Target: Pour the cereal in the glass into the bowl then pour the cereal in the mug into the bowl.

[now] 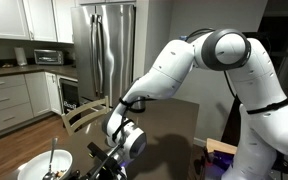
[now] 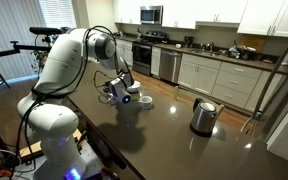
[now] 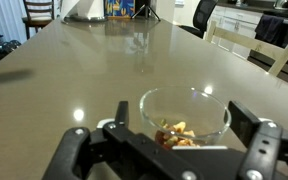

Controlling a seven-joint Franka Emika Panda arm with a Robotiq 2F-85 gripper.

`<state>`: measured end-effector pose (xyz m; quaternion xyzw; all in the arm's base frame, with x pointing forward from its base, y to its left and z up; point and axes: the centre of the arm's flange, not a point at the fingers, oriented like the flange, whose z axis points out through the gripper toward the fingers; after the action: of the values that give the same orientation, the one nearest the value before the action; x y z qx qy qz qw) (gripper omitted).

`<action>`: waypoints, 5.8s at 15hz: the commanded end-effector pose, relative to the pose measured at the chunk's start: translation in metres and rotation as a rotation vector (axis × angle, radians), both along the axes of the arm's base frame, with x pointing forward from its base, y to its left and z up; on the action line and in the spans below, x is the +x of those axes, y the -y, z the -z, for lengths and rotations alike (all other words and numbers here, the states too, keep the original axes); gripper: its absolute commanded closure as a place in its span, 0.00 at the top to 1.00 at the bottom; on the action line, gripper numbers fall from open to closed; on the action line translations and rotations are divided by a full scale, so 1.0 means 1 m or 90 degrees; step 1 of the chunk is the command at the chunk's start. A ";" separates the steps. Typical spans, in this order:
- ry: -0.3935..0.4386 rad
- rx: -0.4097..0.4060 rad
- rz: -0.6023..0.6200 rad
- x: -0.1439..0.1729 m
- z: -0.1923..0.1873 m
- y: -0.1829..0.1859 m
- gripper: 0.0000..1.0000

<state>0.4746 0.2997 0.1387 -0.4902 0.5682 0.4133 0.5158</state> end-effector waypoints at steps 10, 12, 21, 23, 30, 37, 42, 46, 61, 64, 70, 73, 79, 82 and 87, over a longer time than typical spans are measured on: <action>-0.047 0.009 -0.036 -0.012 -0.004 -0.021 1.00; -0.046 0.008 -0.043 -0.013 -0.001 -0.025 1.00; -0.029 0.007 -0.072 -0.019 -0.002 -0.032 0.60; -0.026 0.003 -0.070 -0.020 -0.008 -0.030 0.60; 0.022 -0.016 -0.076 -0.018 -0.050 -0.029 0.60; 0.098 -0.035 -0.083 0.000 -0.088 -0.027 0.60; 0.153 -0.072 -0.098 0.020 -0.096 -0.025 0.60; 0.193 -0.087 -0.104 0.035 -0.104 -0.026 0.60; 0.369 -0.221 -0.110 0.074 -0.103 0.001 0.60; 0.388 -0.221 -0.110 0.077 -0.105 0.000 0.60; 0.425 -0.236 -0.112 0.084 -0.121 -0.004 0.60; 0.455 -0.275 -0.116 0.089 -0.124 -0.003 0.60; 0.504 -0.348 -0.143 0.089 -0.122 -0.004 0.60; 0.479 -0.335 -0.146 0.084 -0.117 -0.003 0.85; 0.475 -0.336 -0.147 0.084 -0.113 -0.002 0.85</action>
<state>0.5586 0.3018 0.2519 -0.7796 0.3717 0.1048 0.4931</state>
